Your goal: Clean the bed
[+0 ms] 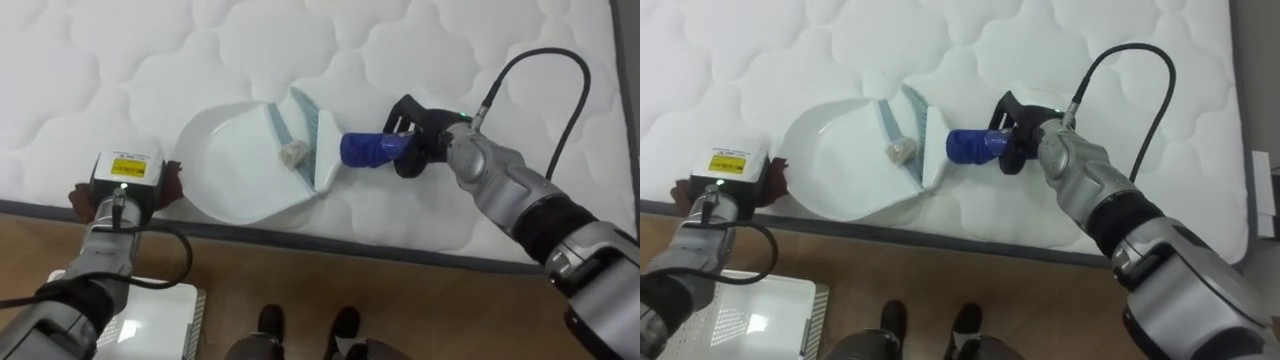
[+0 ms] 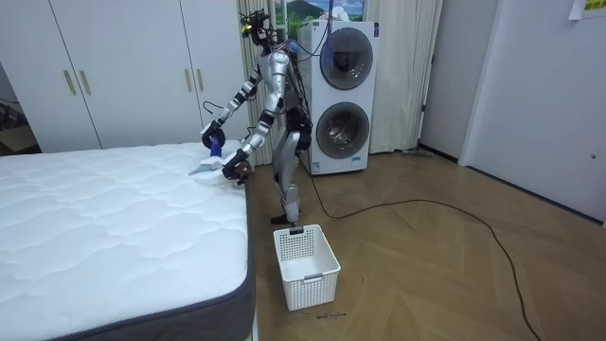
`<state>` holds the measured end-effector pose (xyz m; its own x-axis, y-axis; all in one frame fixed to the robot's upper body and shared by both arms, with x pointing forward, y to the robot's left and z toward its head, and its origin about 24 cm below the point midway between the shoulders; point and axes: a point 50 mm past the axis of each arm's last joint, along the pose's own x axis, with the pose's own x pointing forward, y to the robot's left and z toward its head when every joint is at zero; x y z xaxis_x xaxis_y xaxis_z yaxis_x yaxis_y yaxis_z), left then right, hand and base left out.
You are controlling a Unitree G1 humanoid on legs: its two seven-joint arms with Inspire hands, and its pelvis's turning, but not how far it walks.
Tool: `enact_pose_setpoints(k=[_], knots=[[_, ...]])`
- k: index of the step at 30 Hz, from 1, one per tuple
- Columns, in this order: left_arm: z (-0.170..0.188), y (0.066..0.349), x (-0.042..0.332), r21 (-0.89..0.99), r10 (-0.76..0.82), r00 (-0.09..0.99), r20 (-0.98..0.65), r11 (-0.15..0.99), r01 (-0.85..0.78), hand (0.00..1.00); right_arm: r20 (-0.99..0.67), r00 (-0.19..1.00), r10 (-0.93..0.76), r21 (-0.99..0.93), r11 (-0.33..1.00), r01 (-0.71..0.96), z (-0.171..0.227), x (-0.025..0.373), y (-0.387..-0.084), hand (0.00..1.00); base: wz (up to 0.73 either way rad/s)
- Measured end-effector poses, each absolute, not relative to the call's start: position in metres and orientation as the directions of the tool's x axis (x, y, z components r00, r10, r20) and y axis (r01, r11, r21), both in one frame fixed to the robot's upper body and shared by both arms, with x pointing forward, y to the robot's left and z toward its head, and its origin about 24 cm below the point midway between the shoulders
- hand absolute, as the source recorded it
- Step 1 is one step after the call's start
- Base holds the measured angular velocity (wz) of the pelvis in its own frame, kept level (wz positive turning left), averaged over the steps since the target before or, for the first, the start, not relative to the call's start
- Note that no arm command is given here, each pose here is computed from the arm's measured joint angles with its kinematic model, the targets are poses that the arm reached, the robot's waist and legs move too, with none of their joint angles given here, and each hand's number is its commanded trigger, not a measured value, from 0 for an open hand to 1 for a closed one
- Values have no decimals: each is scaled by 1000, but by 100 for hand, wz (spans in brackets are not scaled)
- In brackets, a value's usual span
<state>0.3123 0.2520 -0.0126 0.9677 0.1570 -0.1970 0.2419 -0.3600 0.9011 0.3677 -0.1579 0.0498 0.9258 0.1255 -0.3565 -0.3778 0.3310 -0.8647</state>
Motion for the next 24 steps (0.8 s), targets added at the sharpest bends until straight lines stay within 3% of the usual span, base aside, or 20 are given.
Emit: enact_pose_setpoints(k=[11,18,24], knots=[[-12,259,310,891,164,969,-184,-387,235,100,-322,933,160,-873,333,-358,60,368,-159,100,0],[-13,259,308,889,148,975,-164,-406,211,100,-297,918,262,-733,554,-395,64,367,-143,100,5],[-16,258,305,882,129,977,-169,-423,209,100,-299,898,323,-647,624,-439,62,365,-137,100,2]])
